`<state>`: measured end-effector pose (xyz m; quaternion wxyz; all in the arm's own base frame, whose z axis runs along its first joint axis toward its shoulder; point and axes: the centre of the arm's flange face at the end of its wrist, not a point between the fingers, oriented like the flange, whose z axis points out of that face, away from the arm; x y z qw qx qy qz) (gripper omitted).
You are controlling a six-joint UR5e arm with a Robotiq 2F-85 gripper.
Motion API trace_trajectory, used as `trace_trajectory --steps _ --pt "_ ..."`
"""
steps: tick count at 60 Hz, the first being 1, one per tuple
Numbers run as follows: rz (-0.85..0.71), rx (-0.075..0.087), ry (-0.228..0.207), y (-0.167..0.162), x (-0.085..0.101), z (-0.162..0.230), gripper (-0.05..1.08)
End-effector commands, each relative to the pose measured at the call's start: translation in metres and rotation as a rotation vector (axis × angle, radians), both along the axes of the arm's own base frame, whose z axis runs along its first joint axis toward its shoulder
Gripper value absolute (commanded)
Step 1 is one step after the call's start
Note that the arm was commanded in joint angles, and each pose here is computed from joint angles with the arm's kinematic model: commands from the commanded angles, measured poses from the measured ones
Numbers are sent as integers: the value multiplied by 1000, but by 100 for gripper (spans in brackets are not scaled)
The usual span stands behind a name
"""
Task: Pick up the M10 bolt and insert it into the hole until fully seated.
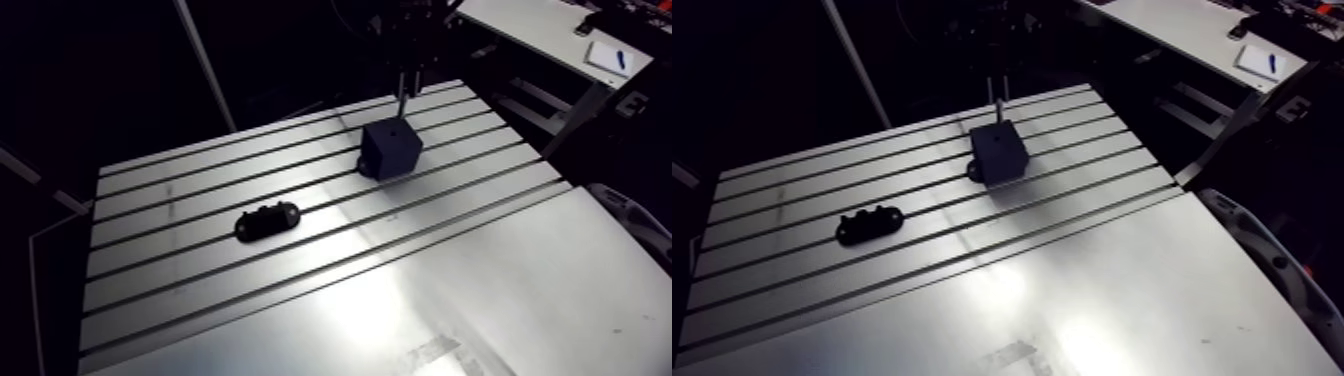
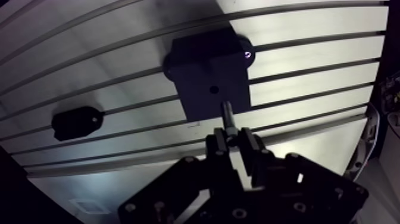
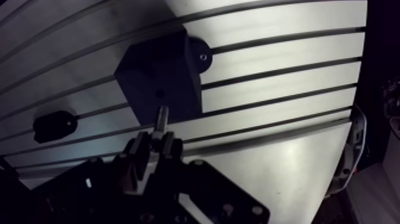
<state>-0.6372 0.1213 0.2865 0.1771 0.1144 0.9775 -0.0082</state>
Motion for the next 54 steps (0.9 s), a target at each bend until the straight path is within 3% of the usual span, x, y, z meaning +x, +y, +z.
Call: trace_trajectory --steps 1,19,54 --pt "0 -5 1 -1 0 -1 108" --pt "-10 -16 -10 3 4 -7 108" --pt "-12 -20 -8 2 4 -9 108"
